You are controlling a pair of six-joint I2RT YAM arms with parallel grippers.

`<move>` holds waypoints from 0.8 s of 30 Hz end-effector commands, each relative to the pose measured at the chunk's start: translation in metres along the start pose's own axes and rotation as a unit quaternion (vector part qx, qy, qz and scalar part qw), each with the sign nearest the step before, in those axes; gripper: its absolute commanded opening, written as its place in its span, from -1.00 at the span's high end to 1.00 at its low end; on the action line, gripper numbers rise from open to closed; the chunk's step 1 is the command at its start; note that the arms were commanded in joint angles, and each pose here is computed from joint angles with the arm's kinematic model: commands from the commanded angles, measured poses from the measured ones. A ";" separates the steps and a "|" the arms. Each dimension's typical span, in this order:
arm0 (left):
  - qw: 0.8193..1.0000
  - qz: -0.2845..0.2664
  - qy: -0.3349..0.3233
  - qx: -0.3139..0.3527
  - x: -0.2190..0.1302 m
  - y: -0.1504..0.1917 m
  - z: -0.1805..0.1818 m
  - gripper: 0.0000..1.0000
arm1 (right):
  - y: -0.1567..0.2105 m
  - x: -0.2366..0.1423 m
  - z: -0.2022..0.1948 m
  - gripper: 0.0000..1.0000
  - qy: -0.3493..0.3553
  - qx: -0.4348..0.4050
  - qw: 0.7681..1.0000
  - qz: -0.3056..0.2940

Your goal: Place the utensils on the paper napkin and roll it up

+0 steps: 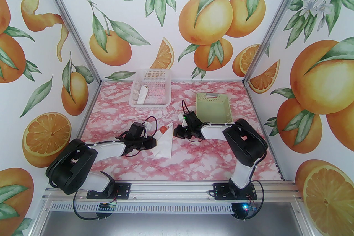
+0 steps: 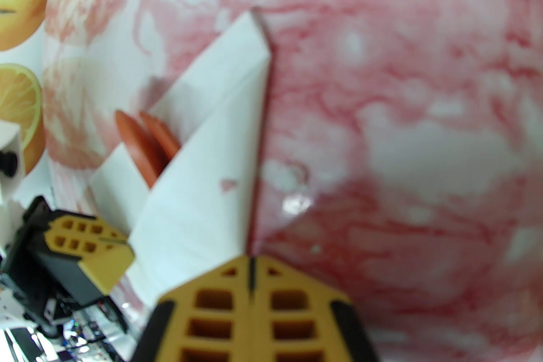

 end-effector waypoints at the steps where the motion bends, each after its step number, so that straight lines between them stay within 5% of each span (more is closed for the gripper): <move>1: 1.000 0.012 -0.022 -0.012 -0.001 0.011 0.008 0.96 | -0.016 -0.014 0.017 1.00 -0.015 -0.021 0.999 -0.027; 24: 1.000 0.016 -0.022 -0.011 0.001 0.014 0.008 0.96 | -0.034 0.017 -0.007 1.00 -0.010 0.006 0.999 -0.036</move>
Point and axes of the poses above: each hand's point on the last joint's axis, 136 mm out from that joint toward the fingers, its own x axis out along the fingers, its own z axis along the line the jaws close on, y = z × x, the point moved 9 cm from there along -x, back along the fingers
